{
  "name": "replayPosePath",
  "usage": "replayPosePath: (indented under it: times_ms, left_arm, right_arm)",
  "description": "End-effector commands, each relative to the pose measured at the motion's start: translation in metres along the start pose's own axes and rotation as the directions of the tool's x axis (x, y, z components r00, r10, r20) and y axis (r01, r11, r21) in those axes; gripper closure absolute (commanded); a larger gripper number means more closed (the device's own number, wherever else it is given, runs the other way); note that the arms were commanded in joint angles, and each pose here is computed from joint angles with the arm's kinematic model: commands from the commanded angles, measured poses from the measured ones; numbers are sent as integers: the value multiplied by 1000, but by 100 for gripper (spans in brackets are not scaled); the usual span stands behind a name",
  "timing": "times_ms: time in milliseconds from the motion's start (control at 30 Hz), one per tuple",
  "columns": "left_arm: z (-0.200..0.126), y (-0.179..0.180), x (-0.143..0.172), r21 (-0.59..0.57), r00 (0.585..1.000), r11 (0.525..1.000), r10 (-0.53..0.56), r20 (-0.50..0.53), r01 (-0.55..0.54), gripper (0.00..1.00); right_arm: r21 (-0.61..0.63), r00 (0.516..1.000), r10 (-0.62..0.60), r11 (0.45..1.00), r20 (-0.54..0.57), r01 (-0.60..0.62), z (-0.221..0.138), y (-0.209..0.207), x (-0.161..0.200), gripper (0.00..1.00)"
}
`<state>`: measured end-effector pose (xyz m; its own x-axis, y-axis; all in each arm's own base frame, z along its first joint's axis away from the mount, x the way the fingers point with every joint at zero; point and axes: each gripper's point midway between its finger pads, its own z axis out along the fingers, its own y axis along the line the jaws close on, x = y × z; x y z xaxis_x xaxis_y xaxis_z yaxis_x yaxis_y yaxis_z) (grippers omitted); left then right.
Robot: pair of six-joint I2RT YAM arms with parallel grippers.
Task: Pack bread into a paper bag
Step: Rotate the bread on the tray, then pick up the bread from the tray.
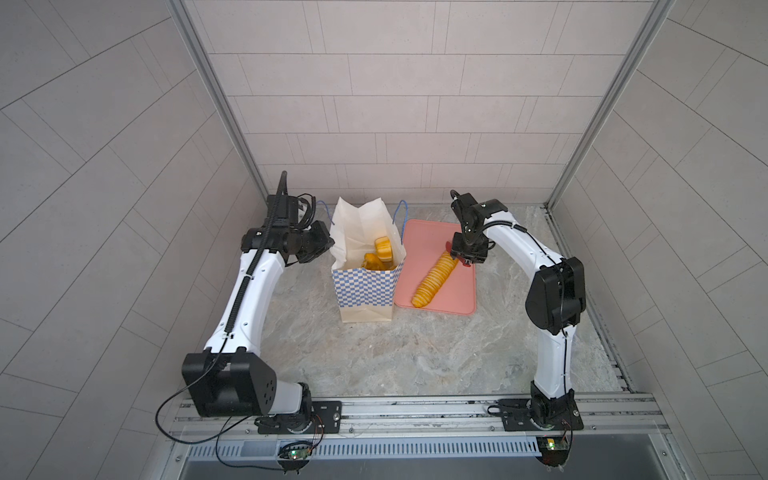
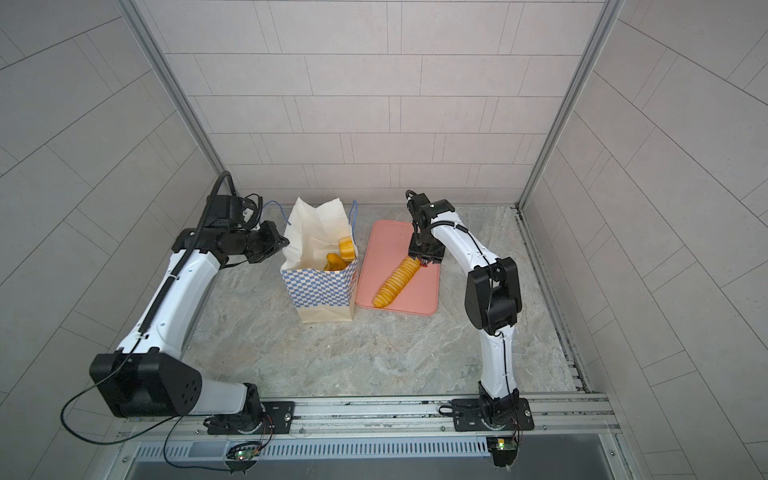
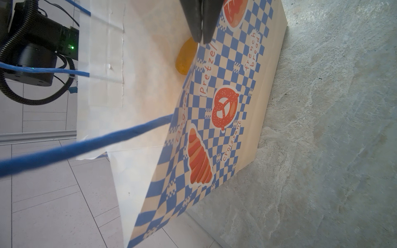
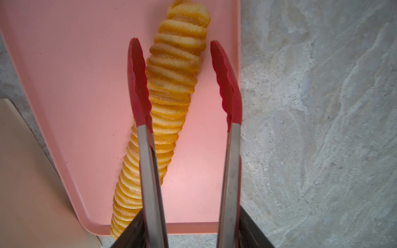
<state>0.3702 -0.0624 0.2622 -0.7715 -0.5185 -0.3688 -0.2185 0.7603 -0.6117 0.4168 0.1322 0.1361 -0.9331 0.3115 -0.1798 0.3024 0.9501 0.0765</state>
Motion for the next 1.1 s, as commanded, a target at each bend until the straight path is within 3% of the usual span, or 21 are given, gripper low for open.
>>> replayPosePath:
  times_ms: [0, 367, 600, 1067]
  left_arm:
    - [-3, 3, -1, 2, 1000, 1000, -4, 23, 4, 100]
    - [-4, 6, -4, 11, 999, 1000, -12, 29, 12, 100]
    - [-4, 5, -4, 17, 999, 1000, -14, 29, 13, 100]
    - [-7, 9, -1, 9, 999, 1000, -26, 33, 26, 100]
  right_arm:
    - [40, 1000, 4, 999, -7, -4, 1, -3, -1, 41]
    - [55, 1000, 24, 998, -16, -24, 11, 5, -9, 42]
    - [56, 999, 39, 998, -9, -38, 12, 5, -11, 54]
    - [-98, 984, 101, 991, 150, -86, -50, 10, -20, 65]
